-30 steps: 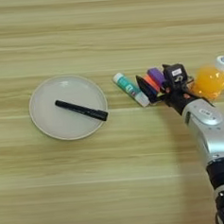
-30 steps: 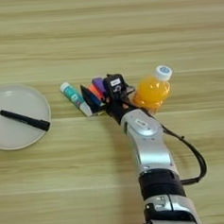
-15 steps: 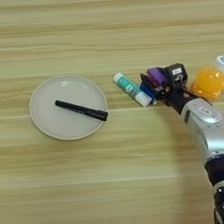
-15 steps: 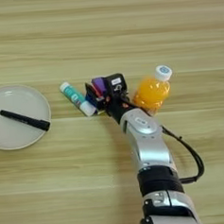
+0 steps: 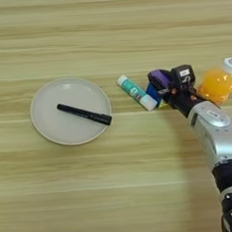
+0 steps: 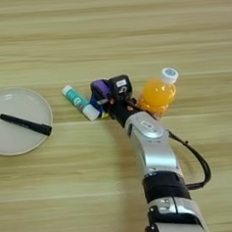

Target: Move the objects on the table

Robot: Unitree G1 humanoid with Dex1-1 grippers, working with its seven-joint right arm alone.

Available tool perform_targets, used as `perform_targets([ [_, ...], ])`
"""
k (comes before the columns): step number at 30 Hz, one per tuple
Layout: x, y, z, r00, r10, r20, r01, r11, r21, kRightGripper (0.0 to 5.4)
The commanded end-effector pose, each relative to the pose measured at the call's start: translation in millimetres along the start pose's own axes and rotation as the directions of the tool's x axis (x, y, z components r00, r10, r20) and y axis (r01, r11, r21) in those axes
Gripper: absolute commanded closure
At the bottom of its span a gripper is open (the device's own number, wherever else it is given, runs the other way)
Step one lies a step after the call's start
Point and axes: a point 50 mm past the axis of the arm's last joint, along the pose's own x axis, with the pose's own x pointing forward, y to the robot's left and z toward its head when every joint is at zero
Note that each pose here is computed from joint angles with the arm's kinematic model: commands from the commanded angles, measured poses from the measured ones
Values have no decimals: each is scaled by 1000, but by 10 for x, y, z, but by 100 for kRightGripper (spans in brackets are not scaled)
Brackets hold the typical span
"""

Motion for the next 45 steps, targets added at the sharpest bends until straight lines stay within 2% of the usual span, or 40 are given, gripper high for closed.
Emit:
perform_targets([
  [1,34,31,501,980,24,198,-9,997,-73,387],
  [4,-44,144,621,967,70,247,-49,995,-91,387],
  [8,-94,225,621,967,106,230,-85,991,-98,387],
  [13,-128,311,502,974,149,172,-134,987,-92,387],
  [23,-88,509,135,973,229,31,-227,972,-57,387],
  [28,-73,515,16,972,236,-14,-236,971,-47,387],
  [35,-44,520,-73,970,238,-47,-240,969,-51,387],
  [45,-37,522,-93,971,236,-50,-238,969,-60,387],
])
